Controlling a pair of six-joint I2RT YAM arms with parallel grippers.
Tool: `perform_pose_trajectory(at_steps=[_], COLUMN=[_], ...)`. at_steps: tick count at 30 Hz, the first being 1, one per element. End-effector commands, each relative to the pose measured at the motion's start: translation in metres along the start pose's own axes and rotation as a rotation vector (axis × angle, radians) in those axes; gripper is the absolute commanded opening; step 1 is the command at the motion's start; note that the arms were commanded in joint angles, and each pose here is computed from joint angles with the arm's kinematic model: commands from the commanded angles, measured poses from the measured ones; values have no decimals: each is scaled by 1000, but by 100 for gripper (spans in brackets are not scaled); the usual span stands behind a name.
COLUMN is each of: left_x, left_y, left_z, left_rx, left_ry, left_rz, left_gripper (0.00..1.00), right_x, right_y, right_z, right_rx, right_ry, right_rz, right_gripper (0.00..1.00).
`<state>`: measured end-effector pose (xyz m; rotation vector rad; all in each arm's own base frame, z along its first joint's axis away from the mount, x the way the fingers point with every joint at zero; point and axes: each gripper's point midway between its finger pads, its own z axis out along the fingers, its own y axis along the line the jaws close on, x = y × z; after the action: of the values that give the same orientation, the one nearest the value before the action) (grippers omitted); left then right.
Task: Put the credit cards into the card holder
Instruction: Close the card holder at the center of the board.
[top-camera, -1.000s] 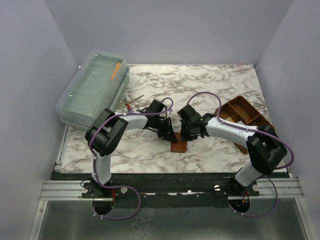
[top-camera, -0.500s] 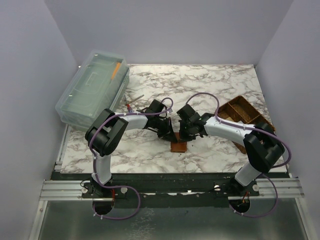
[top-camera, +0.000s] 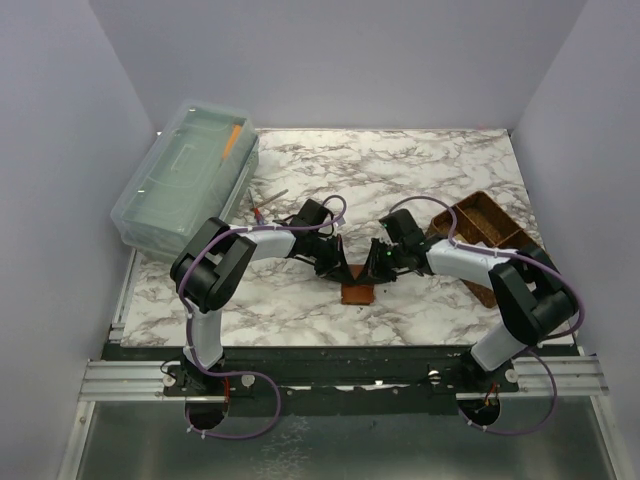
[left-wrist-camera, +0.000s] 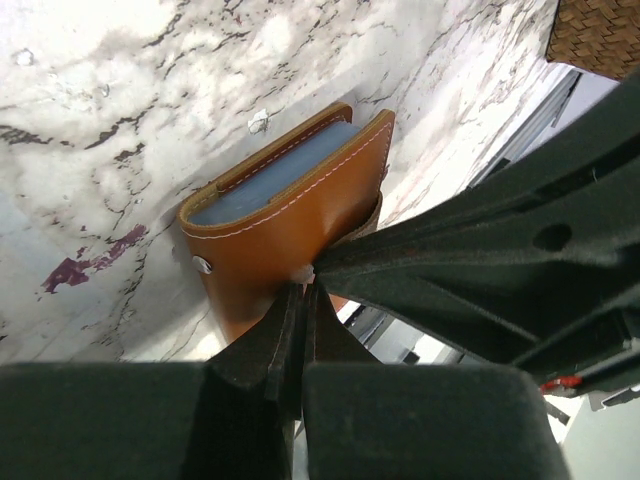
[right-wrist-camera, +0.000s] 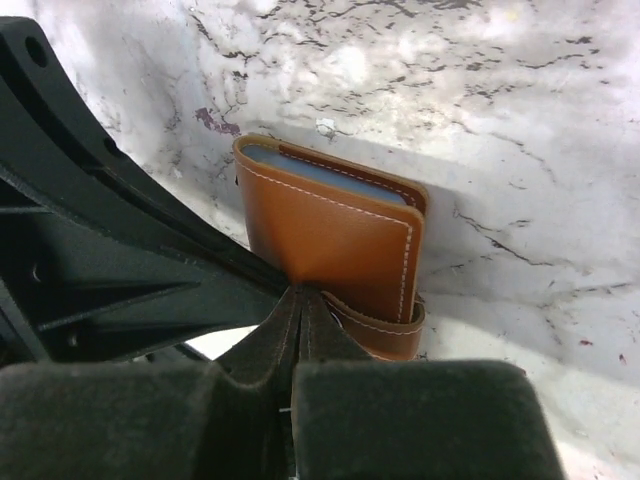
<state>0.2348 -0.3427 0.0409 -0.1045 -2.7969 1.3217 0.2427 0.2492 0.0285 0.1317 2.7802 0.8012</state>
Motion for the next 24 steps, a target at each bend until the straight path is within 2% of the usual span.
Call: perform_pose_trajectory(at_steps=[1, 12, 21, 24], left_x=[6, 6, 0, -2], left_y=[19, 15, -4, -19], left_z=[7, 4, -10, -19], left_rx=[-63, -54, -35, -16], left_ry=[4, -1, -34, -50], left_rz=[-6, 18, 70, 97], left_gripper=[0, 0, 0, 0], right_x=[25, 48, 61, 55], right_y=[-53, -81, -106, -99], right_z=[22, 41, 51, 47], right_rx=[26, -150, -111, -137], right_ry=[53, 73, 94, 96], right_rz=[68, 249, 417, 385], right_gripper=[0, 0, 0, 0])
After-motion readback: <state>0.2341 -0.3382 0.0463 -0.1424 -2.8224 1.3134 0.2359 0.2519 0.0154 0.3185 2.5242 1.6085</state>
